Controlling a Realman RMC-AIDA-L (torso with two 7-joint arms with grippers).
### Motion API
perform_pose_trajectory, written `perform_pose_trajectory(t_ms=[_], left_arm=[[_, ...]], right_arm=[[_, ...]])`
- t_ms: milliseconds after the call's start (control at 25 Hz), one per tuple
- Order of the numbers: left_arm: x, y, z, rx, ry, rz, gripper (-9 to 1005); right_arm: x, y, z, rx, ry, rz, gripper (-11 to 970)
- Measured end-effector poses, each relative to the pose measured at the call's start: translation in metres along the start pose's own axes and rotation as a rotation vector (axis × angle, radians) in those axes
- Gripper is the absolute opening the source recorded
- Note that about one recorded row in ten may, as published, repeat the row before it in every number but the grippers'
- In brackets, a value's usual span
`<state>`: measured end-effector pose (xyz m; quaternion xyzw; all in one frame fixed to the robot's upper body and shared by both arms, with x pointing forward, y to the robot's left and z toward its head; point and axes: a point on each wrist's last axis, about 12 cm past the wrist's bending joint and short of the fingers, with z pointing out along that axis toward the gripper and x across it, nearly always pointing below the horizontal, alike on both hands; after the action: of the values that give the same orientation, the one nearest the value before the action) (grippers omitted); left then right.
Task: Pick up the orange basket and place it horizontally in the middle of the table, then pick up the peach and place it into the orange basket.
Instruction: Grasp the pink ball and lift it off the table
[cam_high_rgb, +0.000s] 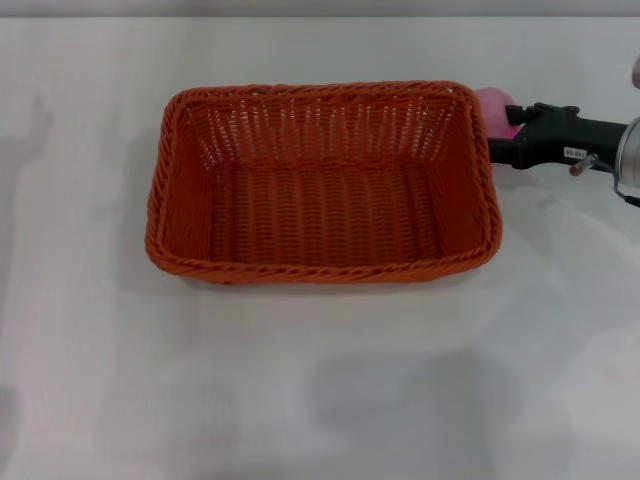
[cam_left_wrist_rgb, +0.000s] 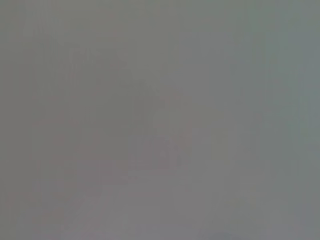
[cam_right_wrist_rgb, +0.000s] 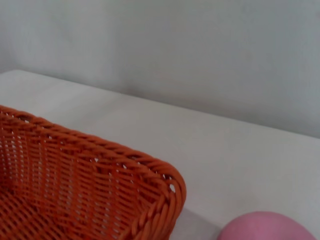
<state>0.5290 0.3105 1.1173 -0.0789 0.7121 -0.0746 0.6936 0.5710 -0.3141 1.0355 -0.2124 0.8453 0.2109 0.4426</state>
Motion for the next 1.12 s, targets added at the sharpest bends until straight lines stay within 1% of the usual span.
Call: perform_pose_trajectory(t_ms=[360,840,1040,1120], left_arm=[[0.000,-0.001,0.001,0.002,-0.001,0.000,851],[0.000,0.000,0.000,0.001,-0.001,0.000,850],[0.000,0.001,0.000,0.002,-0.012,-0.004,850],[0.000,0.001,0.000,0.002,-0.013,-0.009,850]], right_arm=[[-0.001,0.002,0.010,0.022,0.039,-0.030,861],[-0.003,0.003,0.013,0.028,0.046,-0.033,861],[-0.003,0.002,0.013,0.030,0.046,-0.032,658],[-0.003,0.002,0.013,0.031,0.045,-0.032,614]])
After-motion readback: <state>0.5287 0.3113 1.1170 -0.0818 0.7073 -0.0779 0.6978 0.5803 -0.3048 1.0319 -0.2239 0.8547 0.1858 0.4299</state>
